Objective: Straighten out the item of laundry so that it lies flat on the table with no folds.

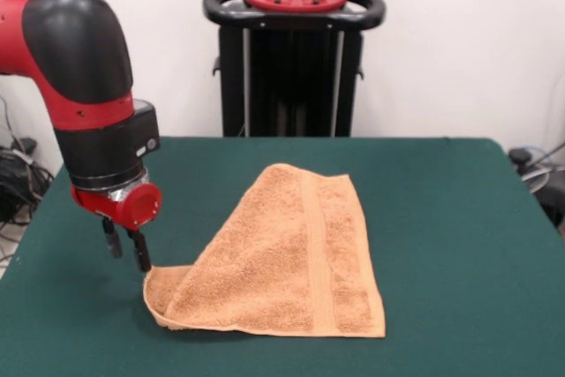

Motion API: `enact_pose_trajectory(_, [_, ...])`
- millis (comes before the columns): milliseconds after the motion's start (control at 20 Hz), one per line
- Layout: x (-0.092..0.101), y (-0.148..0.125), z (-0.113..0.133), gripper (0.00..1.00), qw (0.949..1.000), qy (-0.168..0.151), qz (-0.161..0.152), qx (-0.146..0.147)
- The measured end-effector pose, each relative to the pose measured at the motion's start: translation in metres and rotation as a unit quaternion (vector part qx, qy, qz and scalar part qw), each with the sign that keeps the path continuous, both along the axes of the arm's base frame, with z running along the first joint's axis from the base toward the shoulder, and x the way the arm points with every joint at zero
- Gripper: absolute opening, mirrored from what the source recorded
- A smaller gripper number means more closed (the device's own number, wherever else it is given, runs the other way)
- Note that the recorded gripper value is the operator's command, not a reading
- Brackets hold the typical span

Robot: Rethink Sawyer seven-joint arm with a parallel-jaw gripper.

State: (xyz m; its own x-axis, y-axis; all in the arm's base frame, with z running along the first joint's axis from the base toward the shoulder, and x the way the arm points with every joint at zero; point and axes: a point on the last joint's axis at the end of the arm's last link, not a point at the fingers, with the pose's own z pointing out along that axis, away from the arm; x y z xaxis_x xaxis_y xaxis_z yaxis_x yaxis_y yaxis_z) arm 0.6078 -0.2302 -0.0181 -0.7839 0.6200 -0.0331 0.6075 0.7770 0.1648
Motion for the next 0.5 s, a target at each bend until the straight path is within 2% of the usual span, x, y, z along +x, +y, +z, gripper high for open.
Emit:
enact_pose_trajectory(250, [-0.0023,-0.0009,0.0020,1.00,0.9992,0.012,-0.019,0.033])
enact_pose_trajectory(500, [-0.0050,0.0049,0.0023,1.00,0.9983,0.025,-0.020,0.049])
